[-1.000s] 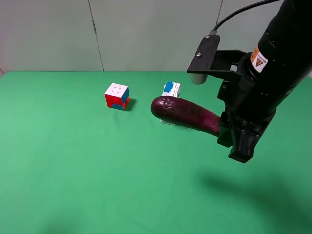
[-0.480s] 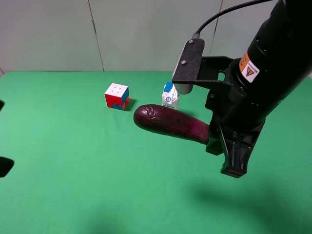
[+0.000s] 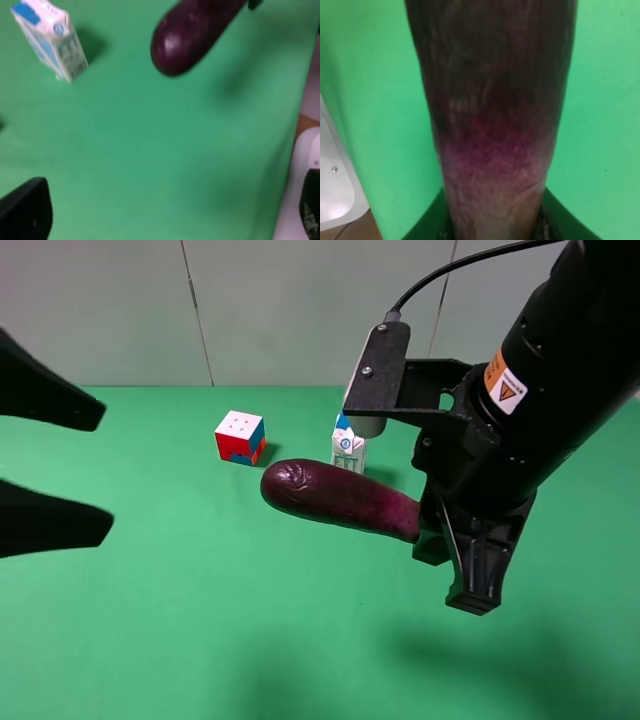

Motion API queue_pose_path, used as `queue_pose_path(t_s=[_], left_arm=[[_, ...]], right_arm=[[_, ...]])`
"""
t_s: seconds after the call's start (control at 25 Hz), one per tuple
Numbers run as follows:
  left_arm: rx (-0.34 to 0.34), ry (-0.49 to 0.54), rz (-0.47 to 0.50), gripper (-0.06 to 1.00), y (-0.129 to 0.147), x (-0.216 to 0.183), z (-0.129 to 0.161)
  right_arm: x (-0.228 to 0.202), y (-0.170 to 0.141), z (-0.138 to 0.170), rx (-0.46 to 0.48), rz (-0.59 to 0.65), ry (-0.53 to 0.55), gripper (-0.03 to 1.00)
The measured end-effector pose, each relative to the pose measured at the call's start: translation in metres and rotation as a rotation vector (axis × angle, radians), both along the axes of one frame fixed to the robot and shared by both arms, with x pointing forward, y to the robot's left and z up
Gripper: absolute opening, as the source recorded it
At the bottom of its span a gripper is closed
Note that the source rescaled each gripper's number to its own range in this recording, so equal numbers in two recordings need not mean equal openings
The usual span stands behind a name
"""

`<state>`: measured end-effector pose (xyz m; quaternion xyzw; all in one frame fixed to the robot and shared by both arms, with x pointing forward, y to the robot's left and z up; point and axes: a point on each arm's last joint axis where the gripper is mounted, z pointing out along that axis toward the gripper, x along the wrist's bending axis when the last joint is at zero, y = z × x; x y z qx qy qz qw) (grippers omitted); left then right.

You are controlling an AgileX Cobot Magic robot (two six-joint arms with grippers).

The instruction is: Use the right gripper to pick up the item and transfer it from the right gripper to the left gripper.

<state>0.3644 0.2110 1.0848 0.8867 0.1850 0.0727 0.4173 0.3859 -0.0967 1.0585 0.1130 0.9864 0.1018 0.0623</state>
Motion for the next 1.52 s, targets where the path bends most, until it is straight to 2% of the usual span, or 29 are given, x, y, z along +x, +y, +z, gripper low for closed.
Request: queue_pose_path(t_s=[0.16,0.32,0.52,0.84,1.0,1.24,1.52], left_arm=[[-0.039,0.031,-0.039,0.98,-0.008,0.015,-0.008],[-0.041,0.036,-0.094,0.98,-0.018,0.022,-0.015],[-0.014,0.069,-0.156,0.98,-0.039,0.030,-0.030],[0.036,0.082,-0.134,0.98,-0.061,0.047,-0.055],[0.046,0.097,-0.177,0.98,-0.073,0.048,-0.066],[0.003,0.031,-0.229,0.98,-0.093,0.045,-0.068],[-0.012,-0.011,-0.223,0.98,-0.096,0.046,-0.067]], right_arm=[[-0.001,0.001,0.000,0.013,0.016,0.006,0.00],[-0.001,0.003,0.001,0.030,0.020,0.003,0.00],[-0.001,0.003,0.001,0.032,0.020,0.003,0.00],[-0.001,0.003,0.001,0.033,0.022,0.003,0.00],[0.000,0.004,0.001,0.039,0.021,0.000,0.00],[-0.002,0.005,0.001,0.055,0.017,0.017,0.00],[-0.002,0.006,0.001,0.061,0.033,0.021,0.00]])
